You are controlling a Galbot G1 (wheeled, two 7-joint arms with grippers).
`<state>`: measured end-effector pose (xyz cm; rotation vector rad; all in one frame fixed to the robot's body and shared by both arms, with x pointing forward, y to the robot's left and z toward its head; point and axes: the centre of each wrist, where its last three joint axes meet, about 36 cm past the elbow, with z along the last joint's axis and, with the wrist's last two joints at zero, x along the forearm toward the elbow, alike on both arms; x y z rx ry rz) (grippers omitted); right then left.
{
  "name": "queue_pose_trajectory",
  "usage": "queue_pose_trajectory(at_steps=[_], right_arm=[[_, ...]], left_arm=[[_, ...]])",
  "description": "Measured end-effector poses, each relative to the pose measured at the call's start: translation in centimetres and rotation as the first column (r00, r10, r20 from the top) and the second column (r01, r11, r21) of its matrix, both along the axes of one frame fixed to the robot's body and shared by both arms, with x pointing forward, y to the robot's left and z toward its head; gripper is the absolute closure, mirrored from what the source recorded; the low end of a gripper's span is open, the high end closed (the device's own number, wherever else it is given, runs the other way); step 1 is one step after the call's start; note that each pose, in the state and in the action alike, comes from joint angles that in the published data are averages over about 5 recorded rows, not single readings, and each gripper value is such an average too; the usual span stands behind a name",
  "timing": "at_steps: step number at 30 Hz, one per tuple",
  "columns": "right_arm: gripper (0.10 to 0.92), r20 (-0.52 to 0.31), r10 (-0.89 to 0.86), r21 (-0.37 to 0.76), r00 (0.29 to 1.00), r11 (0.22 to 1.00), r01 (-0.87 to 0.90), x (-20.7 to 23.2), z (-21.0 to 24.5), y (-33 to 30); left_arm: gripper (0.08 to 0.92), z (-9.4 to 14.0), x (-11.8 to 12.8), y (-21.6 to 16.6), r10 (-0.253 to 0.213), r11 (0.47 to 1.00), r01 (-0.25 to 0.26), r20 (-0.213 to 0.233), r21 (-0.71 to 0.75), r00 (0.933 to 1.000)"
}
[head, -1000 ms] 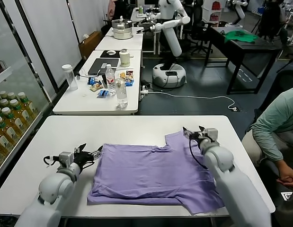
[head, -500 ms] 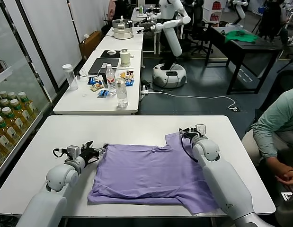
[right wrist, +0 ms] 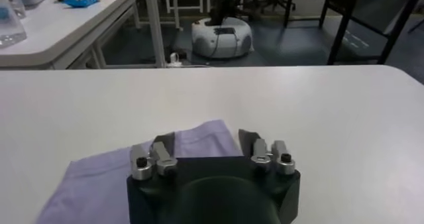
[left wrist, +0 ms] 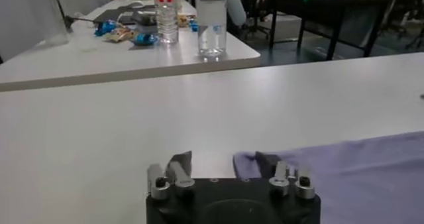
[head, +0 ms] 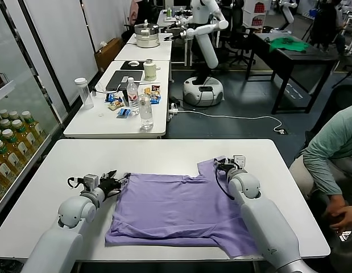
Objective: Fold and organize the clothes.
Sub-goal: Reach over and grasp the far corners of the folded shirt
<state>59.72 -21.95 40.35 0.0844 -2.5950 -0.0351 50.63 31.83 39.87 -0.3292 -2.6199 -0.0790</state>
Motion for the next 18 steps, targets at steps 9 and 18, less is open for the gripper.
queue_pose_trajectory(at_steps=[9, 18], right_arm=[[0.784, 0.022, 0.007, 0.019, 1.000, 1.000, -0.007, -0.4, -0.2, -0.2], [0.910, 0.093, 0.031, 0.042, 0.995, 0.999, -0.035, -3.1, 3.2, -0.6]], left_arm=[[0.710, -0.7, 0.0, -0.4, -0.012, 1.000, 0.012, -0.003, -0.012, 0.9999], [0.911, 1.4, -1.0, 1.0, 0.016, 0.999, -0.015, 0.041, -0.029, 0.9990]])
